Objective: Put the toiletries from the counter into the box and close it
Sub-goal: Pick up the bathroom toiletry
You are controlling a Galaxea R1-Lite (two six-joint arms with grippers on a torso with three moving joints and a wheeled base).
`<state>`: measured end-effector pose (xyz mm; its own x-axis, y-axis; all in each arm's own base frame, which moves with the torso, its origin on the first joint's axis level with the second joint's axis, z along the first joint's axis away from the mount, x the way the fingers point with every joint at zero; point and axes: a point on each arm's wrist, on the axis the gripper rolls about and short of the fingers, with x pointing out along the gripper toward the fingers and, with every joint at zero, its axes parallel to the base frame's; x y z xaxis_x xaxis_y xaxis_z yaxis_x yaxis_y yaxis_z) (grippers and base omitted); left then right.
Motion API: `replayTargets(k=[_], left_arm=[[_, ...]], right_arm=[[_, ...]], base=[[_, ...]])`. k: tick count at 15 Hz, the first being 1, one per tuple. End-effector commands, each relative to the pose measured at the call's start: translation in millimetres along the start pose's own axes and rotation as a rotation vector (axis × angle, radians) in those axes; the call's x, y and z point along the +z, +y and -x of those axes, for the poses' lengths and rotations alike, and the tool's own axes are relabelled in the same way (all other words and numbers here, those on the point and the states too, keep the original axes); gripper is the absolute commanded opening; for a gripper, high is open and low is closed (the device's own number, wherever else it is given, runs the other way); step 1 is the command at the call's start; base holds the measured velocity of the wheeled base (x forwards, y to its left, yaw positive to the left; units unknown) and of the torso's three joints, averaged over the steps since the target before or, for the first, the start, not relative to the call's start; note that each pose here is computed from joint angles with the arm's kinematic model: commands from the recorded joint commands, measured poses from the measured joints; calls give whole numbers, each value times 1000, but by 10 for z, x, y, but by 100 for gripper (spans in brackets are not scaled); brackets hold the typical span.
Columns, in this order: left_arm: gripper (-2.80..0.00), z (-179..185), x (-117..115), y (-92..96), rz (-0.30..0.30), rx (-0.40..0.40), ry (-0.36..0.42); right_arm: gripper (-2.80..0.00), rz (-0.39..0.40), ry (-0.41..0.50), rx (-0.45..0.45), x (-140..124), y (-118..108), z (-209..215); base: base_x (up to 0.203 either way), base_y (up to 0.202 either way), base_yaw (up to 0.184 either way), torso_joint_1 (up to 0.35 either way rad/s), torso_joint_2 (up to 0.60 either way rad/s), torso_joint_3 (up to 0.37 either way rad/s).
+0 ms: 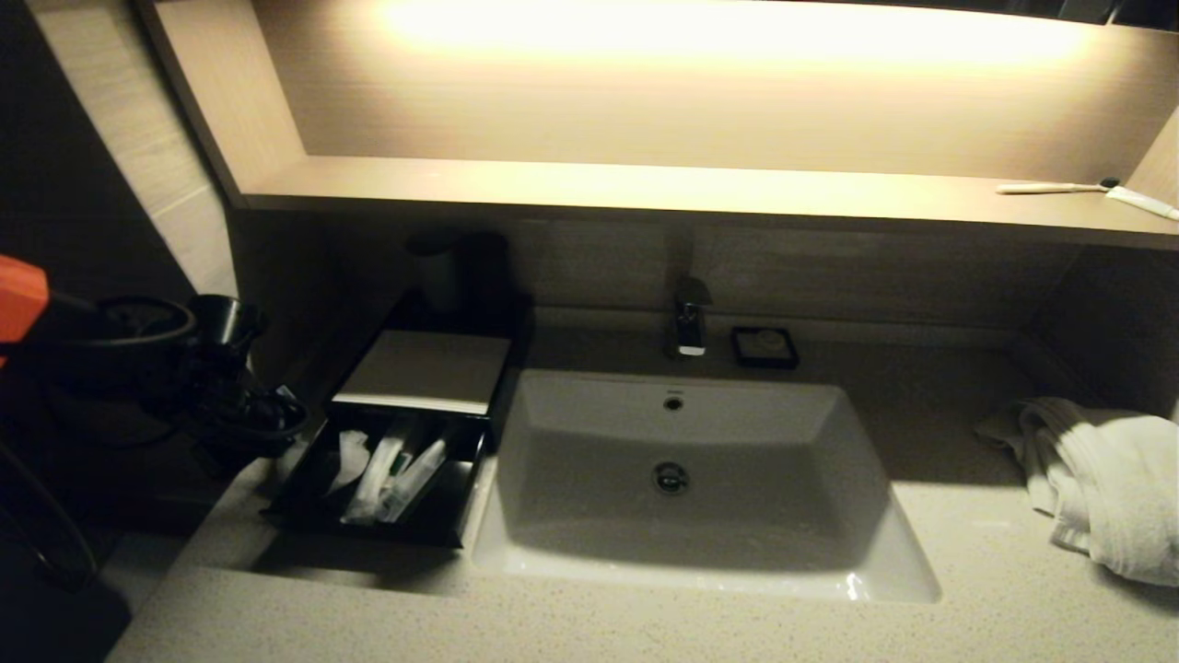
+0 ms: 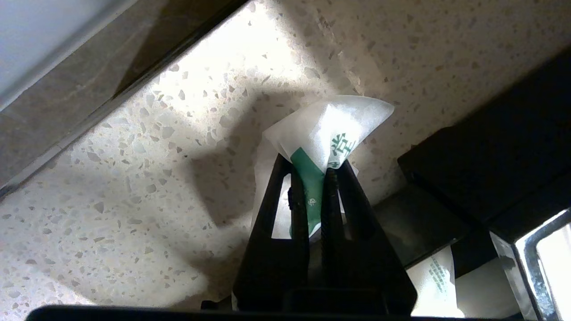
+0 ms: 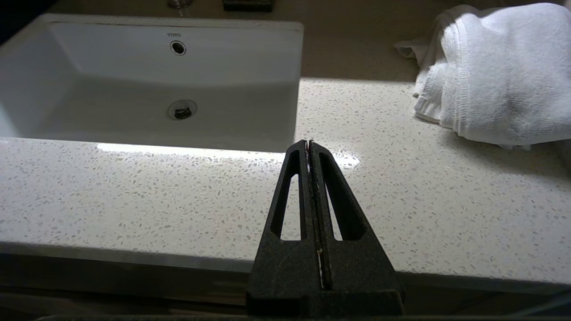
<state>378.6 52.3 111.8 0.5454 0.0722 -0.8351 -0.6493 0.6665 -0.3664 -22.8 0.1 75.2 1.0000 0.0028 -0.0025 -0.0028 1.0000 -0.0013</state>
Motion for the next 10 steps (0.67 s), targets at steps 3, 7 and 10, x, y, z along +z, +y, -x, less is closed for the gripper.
replayTargets(k=[3, 7, 10], left_arm=[[-280, 78, 20, -7, 7, -12, -13], [-280, 371, 100, -13, 19, -53, -71], [-280, 659, 113, -22, 18, -93, -113]], right_arm=[[-280, 0, 1, 0, -1, 0, 0], [-280, 0, 1, 0, -1, 0, 0], [-280, 0, 1, 0, -1, 0, 0]], base=[[0, 0, 0, 0, 0, 0], [0, 0, 0, 0, 0, 0], [0, 0, 0, 0, 0, 0]])
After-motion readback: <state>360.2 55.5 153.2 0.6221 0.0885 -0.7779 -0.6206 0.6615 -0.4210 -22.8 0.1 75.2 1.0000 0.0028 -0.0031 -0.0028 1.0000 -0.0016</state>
